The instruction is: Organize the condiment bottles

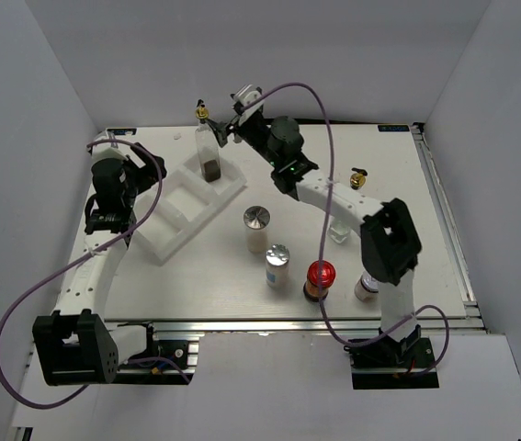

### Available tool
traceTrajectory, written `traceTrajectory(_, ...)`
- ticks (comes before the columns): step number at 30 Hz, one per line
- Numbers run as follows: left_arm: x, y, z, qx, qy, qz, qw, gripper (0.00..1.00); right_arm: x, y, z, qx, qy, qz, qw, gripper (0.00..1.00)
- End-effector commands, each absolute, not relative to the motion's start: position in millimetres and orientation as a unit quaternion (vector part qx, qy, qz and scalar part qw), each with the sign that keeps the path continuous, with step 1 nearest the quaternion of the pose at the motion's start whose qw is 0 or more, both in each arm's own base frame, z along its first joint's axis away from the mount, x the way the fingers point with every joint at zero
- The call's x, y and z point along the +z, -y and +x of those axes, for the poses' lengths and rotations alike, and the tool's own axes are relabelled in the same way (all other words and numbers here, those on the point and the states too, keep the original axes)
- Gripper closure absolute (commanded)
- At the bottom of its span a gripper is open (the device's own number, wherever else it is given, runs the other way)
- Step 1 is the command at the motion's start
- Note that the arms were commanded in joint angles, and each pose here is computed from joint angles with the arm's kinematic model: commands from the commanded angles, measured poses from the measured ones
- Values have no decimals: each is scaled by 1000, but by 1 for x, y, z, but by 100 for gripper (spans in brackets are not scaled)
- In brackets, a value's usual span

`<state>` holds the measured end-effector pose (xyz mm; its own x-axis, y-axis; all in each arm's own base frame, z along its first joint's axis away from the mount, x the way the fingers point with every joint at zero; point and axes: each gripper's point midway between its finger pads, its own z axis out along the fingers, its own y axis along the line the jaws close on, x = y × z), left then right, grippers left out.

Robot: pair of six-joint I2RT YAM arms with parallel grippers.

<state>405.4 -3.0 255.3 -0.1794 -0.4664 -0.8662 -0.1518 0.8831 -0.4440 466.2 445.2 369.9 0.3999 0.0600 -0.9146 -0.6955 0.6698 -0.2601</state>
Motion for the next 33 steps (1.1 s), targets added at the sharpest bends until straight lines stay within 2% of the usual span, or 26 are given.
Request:
traceTrajectory(1, 269, 0, 391, -125, -749, -210, 616, 2, 419, -403, 442, 221, -486, -292, 794, 11)
traceTrajectory(4, 263, -3, 379, -117, -751, -217, 612, 2, 434, -360, 428, 194, -556, -245, 770, 11)
traceTrajectory(5, 261, -3, 375, -116, -752, -218, 611, 2, 404, -348, 425, 173, -616, -255, 725, 11)
traceTrajectory(7, 258, -2, 371, -116, -756, -219, 605, 2, 412, -307, 410, 133, -657, -212, 711, 11)
traceTrajectory(8, 256, 0, 370, -121, -757, -216, 604, 2, 382, -290, 403, 109, -701, -203, 675, 11)
traceTrajectory(12, 262, 26, 370, -157, -757, -185, 606, 2, 375, -203, 366, 13, -753, -110, 649, 10)
traceTrajectory(18, 261, 55, 372, -141, -774, -155, 598, 2, 360, -139, 320, -33, -790, -38, 611, 11)
traceTrajectory(26, 257, 69, 373, -120, -786, -138, 591, 2, 322, -97, 292, -54, -808, 22, 586, 11)
traceTrajectory(33, 254, 68, 372, -109, -787, -136, 592, 2, 289, -92, 313, -48, -823, 25, 565, 11)
